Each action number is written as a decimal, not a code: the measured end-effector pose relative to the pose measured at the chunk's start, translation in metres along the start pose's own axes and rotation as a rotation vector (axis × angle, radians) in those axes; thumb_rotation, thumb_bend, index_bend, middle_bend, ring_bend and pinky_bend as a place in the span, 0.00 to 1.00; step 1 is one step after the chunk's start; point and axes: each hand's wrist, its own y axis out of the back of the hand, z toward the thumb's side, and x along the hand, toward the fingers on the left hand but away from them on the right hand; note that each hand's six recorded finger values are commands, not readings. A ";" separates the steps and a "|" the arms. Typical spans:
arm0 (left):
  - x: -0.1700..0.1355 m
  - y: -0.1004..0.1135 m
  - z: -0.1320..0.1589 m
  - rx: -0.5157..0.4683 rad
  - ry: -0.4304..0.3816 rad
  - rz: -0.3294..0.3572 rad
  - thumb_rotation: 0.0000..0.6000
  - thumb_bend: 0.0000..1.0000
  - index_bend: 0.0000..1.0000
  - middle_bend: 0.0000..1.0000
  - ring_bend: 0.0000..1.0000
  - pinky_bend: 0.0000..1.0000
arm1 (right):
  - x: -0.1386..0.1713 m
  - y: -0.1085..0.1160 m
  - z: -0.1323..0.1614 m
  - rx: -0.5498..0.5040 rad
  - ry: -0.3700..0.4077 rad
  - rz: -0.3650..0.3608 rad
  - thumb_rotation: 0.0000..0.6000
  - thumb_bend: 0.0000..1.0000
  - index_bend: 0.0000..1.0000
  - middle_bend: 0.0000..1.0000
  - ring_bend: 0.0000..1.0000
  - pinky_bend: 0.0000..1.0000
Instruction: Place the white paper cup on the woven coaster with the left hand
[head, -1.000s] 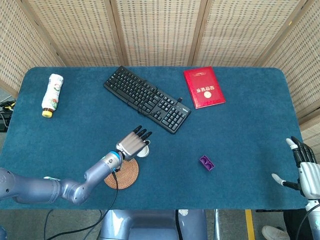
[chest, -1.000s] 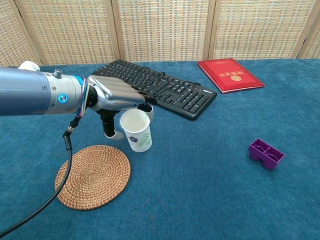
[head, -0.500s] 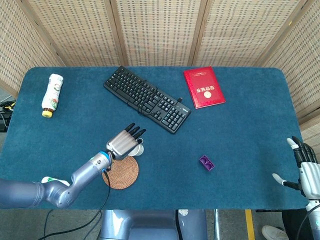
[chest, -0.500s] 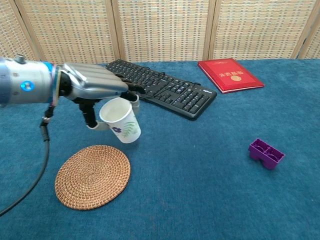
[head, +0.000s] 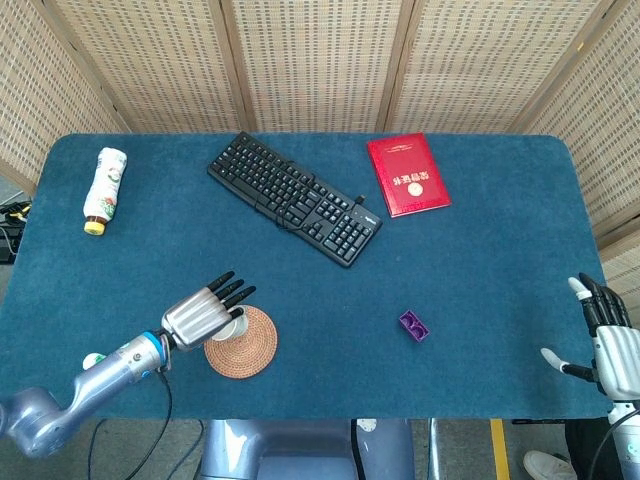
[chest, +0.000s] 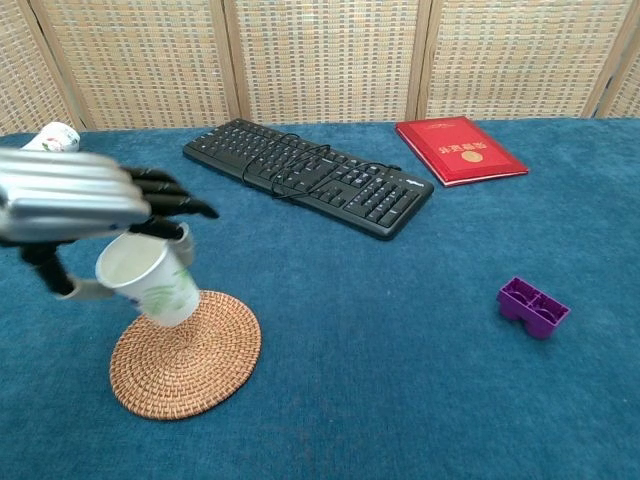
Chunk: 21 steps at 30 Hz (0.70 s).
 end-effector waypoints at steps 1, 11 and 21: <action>-0.004 -0.004 0.000 0.000 -0.003 -0.003 1.00 0.36 0.26 0.00 0.00 0.00 | 0.000 0.000 0.000 0.000 0.001 -0.001 1.00 0.08 0.04 0.00 0.00 0.00; -0.011 -0.022 0.008 -0.002 -0.026 -0.017 1.00 0.36 0.25 0.00 0.00 0.00 | 0.000 0.003 -0.001 -0.006 -0.002 -0.007 1.00 0.08 0.04 0.00 0.00 0.00; 0.000 -0.022 0.014 0.003 -0.026 -0.008 1.00 0.36 0.20 0.00 0.00 0.00 | 0.001 0.004 -0.002 -0.011 -0.003 -0.012 1.00 0.08 0.04 0.00 0.00 0.00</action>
